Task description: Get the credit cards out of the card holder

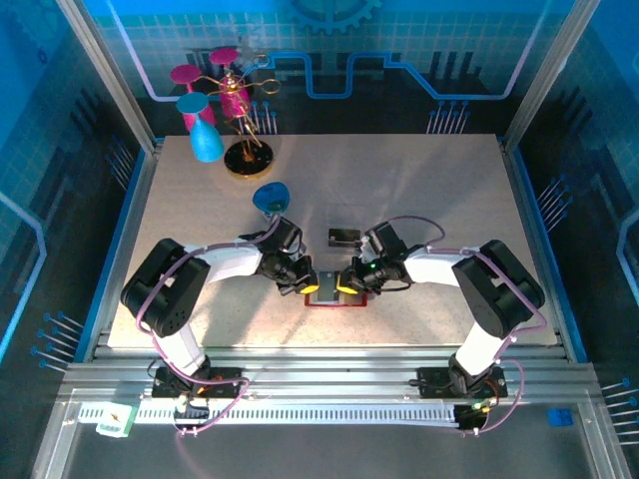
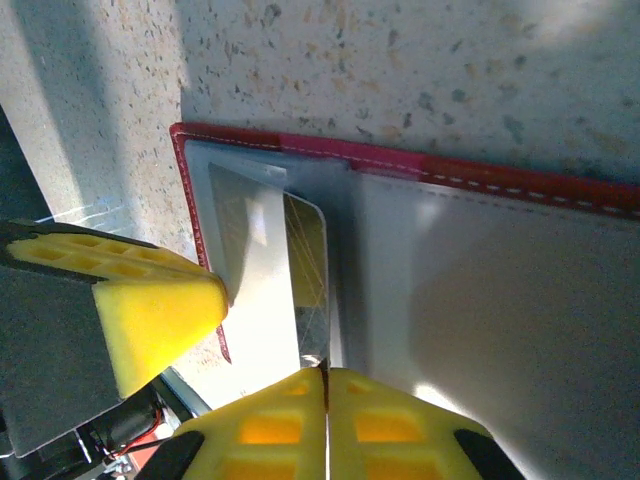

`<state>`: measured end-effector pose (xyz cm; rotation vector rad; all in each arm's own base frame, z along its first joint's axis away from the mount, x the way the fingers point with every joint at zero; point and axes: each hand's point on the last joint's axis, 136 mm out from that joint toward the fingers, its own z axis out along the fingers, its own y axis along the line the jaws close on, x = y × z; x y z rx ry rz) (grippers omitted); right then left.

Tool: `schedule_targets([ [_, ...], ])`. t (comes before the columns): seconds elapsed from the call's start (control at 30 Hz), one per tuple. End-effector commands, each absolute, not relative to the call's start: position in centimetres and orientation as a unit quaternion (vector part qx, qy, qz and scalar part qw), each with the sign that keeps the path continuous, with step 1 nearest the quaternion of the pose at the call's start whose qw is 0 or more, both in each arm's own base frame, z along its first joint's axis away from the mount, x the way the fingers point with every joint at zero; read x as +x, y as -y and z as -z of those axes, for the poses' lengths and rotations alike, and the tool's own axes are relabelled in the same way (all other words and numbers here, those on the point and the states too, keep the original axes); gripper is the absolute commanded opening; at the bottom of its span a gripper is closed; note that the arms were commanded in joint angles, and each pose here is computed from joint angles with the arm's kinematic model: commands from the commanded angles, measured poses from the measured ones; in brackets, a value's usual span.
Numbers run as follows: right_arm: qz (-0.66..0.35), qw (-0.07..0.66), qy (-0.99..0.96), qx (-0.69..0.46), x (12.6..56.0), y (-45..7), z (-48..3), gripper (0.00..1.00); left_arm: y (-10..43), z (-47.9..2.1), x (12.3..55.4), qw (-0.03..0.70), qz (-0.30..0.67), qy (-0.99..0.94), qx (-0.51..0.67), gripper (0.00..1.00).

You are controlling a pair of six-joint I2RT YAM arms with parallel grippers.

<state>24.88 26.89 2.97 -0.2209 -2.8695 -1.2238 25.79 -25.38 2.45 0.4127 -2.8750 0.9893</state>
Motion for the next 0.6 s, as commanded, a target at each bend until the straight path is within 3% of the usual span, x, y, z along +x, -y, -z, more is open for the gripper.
schedule_targets([
  [0.0,0.396,-0.002,0.915,-0.070,25.0,-26.1,-3.6,0.07,23.9,-0.6,24.6,0.062,-0.276,0.948,0.145,0.05],
  [0.57,0.357,-0.003,0.932,-0.056,24.1,-22.8,-3.8,0.05,23.9,-0.8,24.6,0.058,-0.276,0.948,0.147,0.05],
])
